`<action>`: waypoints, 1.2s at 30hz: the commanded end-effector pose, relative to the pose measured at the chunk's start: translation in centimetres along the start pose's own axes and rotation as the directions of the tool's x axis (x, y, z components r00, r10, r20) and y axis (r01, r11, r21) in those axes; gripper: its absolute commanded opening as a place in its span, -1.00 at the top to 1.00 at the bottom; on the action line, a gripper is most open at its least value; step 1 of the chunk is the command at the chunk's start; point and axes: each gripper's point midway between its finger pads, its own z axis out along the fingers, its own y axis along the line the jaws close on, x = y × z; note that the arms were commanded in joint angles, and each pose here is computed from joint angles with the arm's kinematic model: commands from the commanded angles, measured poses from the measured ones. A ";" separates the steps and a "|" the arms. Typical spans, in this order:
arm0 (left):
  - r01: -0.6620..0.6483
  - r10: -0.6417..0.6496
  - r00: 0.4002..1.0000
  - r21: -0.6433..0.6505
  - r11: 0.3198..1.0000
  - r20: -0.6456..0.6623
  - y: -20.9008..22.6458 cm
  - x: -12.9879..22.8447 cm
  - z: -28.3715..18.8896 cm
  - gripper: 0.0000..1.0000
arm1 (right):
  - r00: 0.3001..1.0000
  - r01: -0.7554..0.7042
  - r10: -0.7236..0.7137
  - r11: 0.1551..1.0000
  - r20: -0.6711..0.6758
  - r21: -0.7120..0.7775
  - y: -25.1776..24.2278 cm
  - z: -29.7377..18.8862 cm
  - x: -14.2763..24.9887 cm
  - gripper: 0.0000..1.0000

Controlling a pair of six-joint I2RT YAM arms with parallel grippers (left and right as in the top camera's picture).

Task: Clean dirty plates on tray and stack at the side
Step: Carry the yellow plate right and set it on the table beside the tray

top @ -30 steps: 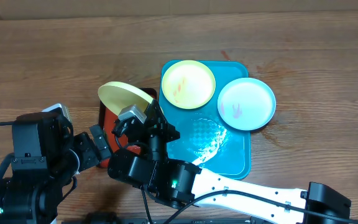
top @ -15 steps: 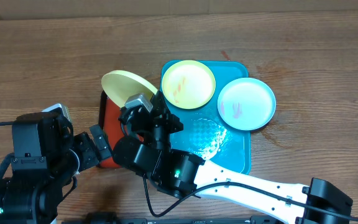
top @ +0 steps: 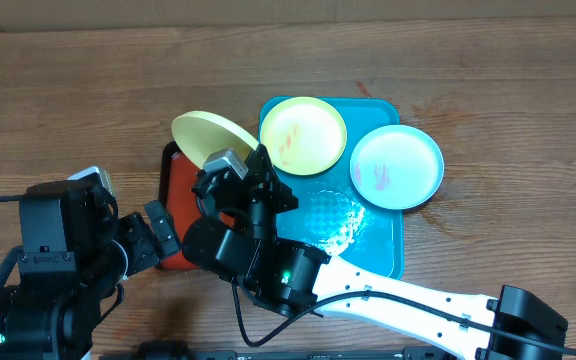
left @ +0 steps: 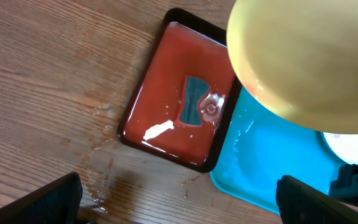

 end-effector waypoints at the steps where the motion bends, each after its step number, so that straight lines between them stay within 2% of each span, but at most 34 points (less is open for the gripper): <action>1: -0.022 0.022 1.000 -0.009 1.000 0.021 0.2 -0.4 -0.4 -0.99 | 0.999 -0.050 0.050 0.998 0.014 0.034 -1.5 -0.1 -1.1 0.92; 9: -0.022 0.022 1.000 -0.009 1.000 0.021 0.2 -0.4 -0.4 -0.99 | 0.999 -0.044 0.044 0.998 0.014 0.035 -1.6 0.0 -1.2 0.92; 13: -0.022 0.022 1.000 -0.009 1.000 0.021 0.2 -0.4 -0.4 -0.99 | 0.969 -0.243 0.245 0.969 -0.037 0.052 -2.5 2.1 0.6 0.93; 15: -0.022 0.022 1.000 -0.009 1.000 0.021 0.2 -0.4 -0.4 -0.99 | 0.924 -0.361 0.357 0.933 -0.135 -0.006 -1.8 4.0 2.8 0.93; 17: -0.022 0.022 1.000 -0.010 1.000 0.021 0.2 -0.4 -0.4 -0.99 | 0.843 -0.496 0.453 0.863 -0.289 -0.094 -0.2 5.7 4.9 0.93; 20: -0.022 0.022 1.000 -0.009 1.000 0.021 0.2 -0.4 -0.4 -1.00 | 0.724 -0.642 0.479 0.731 -0.497 -0.230 1.1 7.5 6.3 0.93; 22: -0.022 0.022 1.000 -0.009 1.000 0.021 0.2 -0.4 -0.4 -0.99 | 0.660 -0.715 0.479 0.637 -0.578 -0.289 0.1 7.8 5.8 0.92; 25: -0.022 0.022 1.000 -0.009 1.000 0.021 0.2 -0.4 -0.4 -0.99 | 0.587 -0.792 0.522 0.530 -0.618 -0.304 -4.3 8.3 4.7 0.93; 27: -0.022 0.022 1.000 -0.010 1.000 0.021 0.2 -0.4 -0.4 -1.00 | 0.537 -0.827 0.576 0.502 -0.616 -0.252 -8.6 8.7 5.1 0.93; 29: -0.022 0.022 1.000 -0.009 1.000 0.021 0.2 -0.4 -0.4 -0.99 | 0.439 -0.870 0.657 0.481 -0.612 -0.108 -14.1 9.0 7.3 0.93; 33: -0.022 0.022 1.000 -0.009 1.000 0.021 0.2 -0.4 -0.4 -1.00 | 0.267 -0.865 0.773 0.456 -0.575 0.211 -23.6 8.7 14.5 0.93; 36: -0.022 0.022 1.000 -0.009 1.000 0.021 0.2 -0.4 -0.4 -0.99 | 0.121 -0.796 0.843 0.398 -0.524 0.455 -29.2 7.5 21.0 0.93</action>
